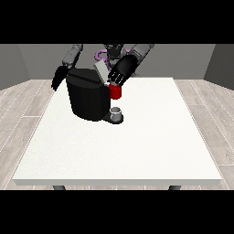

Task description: Insert the coffee pod into the coffee machine and close the lid

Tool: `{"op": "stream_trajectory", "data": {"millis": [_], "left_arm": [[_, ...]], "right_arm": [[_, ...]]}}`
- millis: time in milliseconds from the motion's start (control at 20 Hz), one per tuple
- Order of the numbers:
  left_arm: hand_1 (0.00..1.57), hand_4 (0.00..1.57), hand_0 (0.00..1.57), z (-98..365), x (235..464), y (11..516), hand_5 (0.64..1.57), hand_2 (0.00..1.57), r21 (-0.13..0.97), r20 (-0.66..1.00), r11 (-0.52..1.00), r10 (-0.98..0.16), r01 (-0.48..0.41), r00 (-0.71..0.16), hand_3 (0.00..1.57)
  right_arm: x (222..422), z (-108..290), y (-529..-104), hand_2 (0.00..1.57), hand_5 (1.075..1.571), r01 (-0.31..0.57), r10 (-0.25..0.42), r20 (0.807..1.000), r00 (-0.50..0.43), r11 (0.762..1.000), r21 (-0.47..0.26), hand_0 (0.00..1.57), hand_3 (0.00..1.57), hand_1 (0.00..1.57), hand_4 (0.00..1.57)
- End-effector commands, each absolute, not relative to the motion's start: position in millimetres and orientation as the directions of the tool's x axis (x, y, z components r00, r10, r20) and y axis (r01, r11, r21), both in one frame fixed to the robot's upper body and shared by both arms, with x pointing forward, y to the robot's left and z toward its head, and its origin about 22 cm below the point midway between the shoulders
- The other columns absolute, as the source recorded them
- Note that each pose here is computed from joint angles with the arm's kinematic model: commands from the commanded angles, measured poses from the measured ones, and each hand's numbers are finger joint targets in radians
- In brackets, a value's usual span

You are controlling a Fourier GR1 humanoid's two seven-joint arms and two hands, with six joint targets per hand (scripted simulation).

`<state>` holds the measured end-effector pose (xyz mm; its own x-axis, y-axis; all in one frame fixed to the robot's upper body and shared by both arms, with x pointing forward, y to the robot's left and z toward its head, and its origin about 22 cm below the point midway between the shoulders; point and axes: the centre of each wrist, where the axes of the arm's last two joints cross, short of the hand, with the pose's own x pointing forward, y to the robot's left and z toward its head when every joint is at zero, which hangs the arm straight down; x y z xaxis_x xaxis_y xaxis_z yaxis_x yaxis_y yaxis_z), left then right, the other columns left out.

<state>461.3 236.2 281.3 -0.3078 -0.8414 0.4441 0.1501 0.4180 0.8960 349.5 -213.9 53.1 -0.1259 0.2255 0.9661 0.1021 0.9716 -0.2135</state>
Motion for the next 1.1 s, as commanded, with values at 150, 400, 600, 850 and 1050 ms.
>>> {"op": "stream_trajectory", "data": {"millis": [150,400,600,850,1050], "left_arm": [[1.21,0.35,1.21,290.7,460.0,255.9,1.571,1.24,0.903,0.427,0.42,-0.847,0.094,-0.317,1.2],[1.18,0.35,1.18,291.5,460.6,233.9,1.571,1.2,0.915,0.394,0.398,-0.851,0.062,-0.347,1.17],[1.21,0.0,1.21,278.3,462.7,243.3,1.571,1.23,0.937,0.345,0.347,-0.894,0.045,-0.286,1.13],[1.16,0.0,1.16,269.7,459.3,253.2,1.571,1.19,0.961,0.268,0.276,-0.9,0.028,-0.343,1.07],[1.1,0.0,1.1,274.5,462.4,237.2,1.571,1.13,0.957,0.283,0.287,-0.898,0.037,-0.336,0.99]], "right_arm": [[352.0,71.5,-208.8,0.0,1.571,0.074,0.253,0.954,-0.164,0.967,-0.243,0.0,0.0,0.0,0.0],[357.5,68.3,-208.0,0.0,1.571,0.115,0.227,0.962,-0.153,0.971,-0.21,0.0,0.0,0.0,0.0],[345.4,60.3,-191.3,0.0,1.571,0.077,0.246,0.958,-0.149,0.968,-0.237,0.0,0.0,0.0,0.15],[351.7,64.3,-230.7,0.0,1.571,0.114,0.235,0.962,-0.14,0.969,-0.22,0.0,0.0,0.0,0.0],[349.1,53.1,-202.8,0.0,1.571,0.13,0.234,0.961,-0.146,0.968,-0.216,0.0,0.0,0.0,0.0]]}}
